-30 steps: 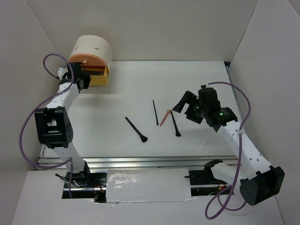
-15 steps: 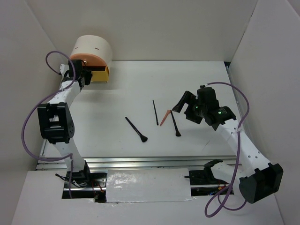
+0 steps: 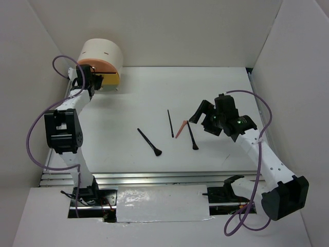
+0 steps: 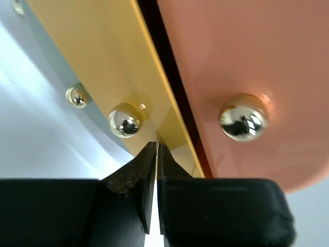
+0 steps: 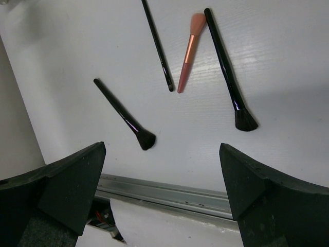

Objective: Organize the makeup

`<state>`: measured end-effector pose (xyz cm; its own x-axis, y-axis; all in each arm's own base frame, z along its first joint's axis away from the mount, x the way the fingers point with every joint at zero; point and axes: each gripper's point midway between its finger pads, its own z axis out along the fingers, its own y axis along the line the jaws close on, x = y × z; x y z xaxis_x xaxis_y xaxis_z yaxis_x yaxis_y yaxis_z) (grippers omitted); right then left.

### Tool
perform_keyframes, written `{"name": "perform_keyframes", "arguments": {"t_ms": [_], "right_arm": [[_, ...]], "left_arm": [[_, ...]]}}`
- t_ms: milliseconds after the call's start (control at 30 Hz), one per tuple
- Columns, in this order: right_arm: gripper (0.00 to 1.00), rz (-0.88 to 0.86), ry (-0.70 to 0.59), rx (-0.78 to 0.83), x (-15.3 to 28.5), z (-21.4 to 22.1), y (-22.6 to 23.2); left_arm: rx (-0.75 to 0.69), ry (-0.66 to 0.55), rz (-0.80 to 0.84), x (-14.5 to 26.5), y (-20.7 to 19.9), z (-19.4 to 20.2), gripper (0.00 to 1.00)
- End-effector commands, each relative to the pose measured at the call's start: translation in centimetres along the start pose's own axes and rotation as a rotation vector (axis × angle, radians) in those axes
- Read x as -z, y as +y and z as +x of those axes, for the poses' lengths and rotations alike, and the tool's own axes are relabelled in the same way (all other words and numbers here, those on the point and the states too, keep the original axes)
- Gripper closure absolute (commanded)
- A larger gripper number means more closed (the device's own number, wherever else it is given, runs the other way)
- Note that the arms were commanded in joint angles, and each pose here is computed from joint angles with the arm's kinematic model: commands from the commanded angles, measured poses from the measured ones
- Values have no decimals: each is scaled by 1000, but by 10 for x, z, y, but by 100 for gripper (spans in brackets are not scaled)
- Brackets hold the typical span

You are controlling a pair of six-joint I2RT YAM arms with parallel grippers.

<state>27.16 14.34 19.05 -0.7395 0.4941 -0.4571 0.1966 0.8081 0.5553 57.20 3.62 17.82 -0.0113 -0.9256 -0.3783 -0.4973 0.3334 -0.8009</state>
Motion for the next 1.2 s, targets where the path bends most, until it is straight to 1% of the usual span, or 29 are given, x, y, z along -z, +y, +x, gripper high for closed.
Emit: {"name": "perform_keyframes", "arguments": {"t_ms": [0,200,367,400,467,500,533,567,600,633,667,700,733,800,867,900,933,1000,1167], "right_arm": [[0,-31,-54,27,6,-17,14],[0,-20,-62,30,8,-20,14],[0,-17,-65,35,7,-22,14],[0,-17,-63,35,6,-21,15],[0,-18,-62,33,5,-21,15],[0,-19,-63,32,4,-22,15],[0,-18,-60,32,3,-21,14],[0,-22,-51,33,2,-19,15],[0,-27,-49,33,0,-20,16],[0,-30,-48,33,0,-20,17],[0,-34,-41,34,-2,-19,17],[0,-35,-41,38,-2,-19,17],[0,-33,-41,37,-3,-19,17],[0,-31,-37,45,-4,-19,16],[0,-39,-29,52,-5,-19,18],[0,-40,-26,53,-5,-19,19],[0,-45,-18,63,-5,-18,21],[0,-57,-20,67,-4,-19,22],[0,-79,-31,85,0,-16,21]], "left_arm": [[-4,-13,112,-12,-27,-6,81],[2,-22,113,-20,-29,-9,81],[5,-26,106,-17,-24,-7,80],[12,-20,109,-14,-25,-8,80],[15,-8,87,-9,-14,-2,77],[29,-20,107,3,-19,-7,76],[37,-7,73,6,3,3,69],[45,-18,81,12,7,2,65],[67,-35,108,27,1,-3,53],[74,-36,92,31,20,3,46],[77,-54,122,44,13,-2,34],[77,-59,116,47,28,2,28],[76,-62,128,51,29,3,24],[83,-64,136,52,37,1,20],[112,-34,161,46,46,7,21],[126,-27,155,43,60,9,22],[149,-24,217,39,54,9,22],[170,-25,257,33,57,5,23],[207,3,387,14,49,3,22]]}}
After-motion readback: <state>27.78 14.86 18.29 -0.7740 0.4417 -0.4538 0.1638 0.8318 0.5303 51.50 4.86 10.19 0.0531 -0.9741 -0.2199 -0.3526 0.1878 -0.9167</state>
